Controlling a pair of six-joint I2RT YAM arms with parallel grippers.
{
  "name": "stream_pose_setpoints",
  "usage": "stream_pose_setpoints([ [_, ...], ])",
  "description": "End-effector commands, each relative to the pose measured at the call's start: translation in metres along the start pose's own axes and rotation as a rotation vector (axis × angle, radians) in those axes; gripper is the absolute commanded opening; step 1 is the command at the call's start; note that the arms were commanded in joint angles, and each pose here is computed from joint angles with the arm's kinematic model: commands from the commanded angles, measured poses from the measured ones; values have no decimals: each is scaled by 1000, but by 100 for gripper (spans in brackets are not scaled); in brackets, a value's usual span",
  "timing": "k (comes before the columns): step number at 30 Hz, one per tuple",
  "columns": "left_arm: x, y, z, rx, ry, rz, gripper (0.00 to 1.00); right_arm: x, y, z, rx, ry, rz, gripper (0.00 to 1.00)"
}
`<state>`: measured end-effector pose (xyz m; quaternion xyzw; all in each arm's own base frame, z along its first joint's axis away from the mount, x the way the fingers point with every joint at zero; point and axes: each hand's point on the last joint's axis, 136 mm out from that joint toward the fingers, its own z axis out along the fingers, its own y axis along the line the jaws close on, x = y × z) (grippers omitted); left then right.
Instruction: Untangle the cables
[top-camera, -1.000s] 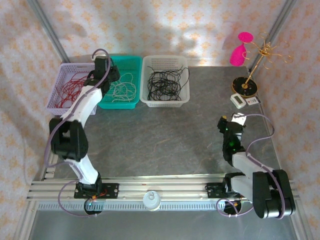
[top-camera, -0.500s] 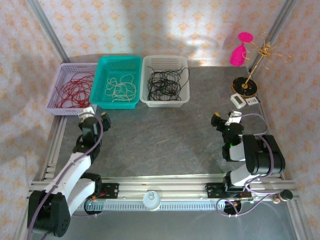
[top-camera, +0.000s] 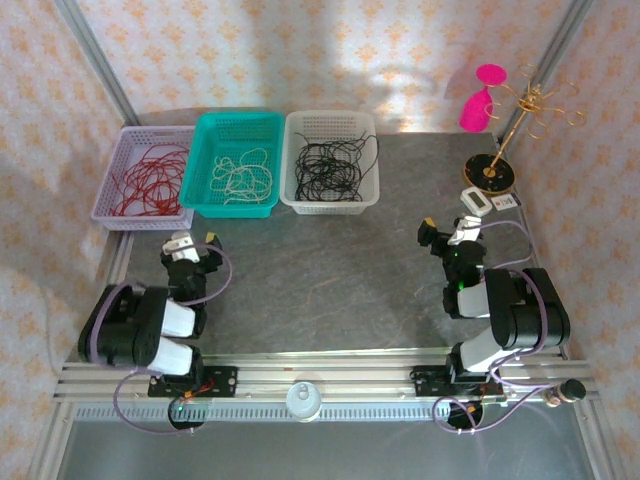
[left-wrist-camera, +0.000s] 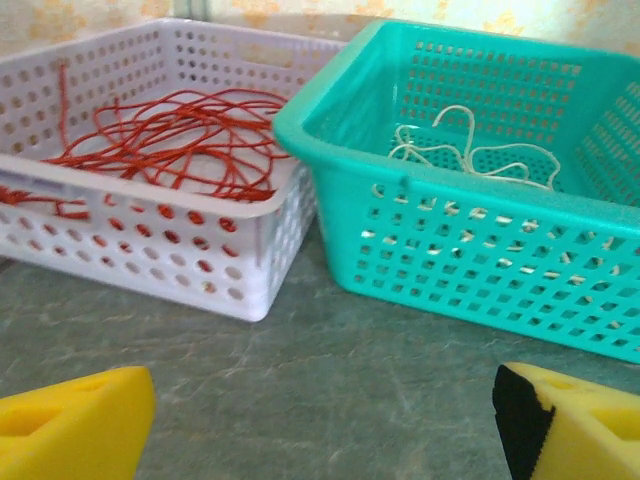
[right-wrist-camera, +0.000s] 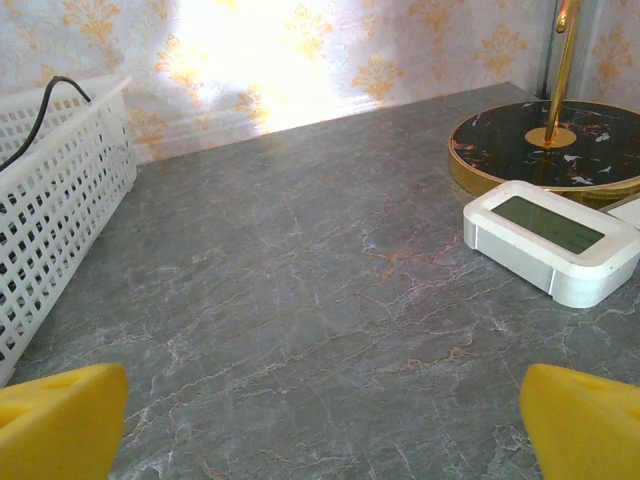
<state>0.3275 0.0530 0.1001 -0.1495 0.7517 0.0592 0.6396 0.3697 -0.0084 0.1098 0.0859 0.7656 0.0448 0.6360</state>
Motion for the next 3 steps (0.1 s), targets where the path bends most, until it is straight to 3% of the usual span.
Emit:
stream_pose_setpoints([
  [1,-52,-20,2,108,-224,-16,89,-15,1,3,8,-50,-15,100],
  [3,-47,-14,6,70,-171,-29,90,-15,1,2,9,-54,-15,100],
])
